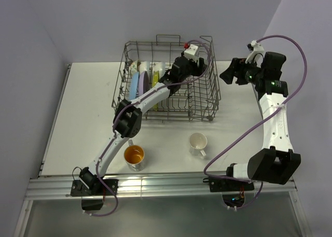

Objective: Load the mixed dishes into the dish rack
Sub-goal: Place the cup upside down on the dish rack

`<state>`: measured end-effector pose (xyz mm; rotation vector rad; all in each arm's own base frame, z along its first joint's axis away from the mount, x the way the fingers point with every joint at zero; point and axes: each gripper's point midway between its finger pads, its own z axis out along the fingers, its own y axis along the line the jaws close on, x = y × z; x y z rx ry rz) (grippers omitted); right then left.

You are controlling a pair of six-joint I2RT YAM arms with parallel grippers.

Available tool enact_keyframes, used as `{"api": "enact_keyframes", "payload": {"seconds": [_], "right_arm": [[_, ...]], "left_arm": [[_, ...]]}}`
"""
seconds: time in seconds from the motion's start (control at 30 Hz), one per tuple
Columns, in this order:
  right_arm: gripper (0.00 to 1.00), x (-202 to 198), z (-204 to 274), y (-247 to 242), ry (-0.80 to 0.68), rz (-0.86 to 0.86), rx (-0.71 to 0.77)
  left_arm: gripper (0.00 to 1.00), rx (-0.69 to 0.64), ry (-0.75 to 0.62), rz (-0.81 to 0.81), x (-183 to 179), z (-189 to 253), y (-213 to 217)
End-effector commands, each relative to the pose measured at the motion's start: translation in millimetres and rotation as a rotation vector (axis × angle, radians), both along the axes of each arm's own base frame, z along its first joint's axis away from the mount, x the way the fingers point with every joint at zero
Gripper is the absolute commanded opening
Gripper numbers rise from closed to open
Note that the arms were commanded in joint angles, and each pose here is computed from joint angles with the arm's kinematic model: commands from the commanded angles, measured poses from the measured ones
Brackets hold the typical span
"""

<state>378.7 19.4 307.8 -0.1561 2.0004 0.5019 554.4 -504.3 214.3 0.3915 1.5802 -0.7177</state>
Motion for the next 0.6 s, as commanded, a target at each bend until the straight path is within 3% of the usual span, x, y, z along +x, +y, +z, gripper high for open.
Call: {"api": "enact_keyframes", "payload": {"seconds": [0.0, 0.2, 0.57], "right_arm": [[0.85, 2.2, 3.9, 0.5, -0.022, 0.004, 0.025], [0.85, 3.2, 1.9, 1.8, -0.016, 0.009, 0.039], [0.84, 1.3, 0.9, 5.0, -0.015, 0.03, 0.053]], "left_arm": [[0.0, -0.022, -0.114, 0.004, -0.7, 34.5, -1.9], [0.0, 0.051, -0.17, 0.006, -5.6, 36.5, -6.9], [0.0, 0.162, -0.136, -0.02, -9.0, -7.6, -12.2]]}}
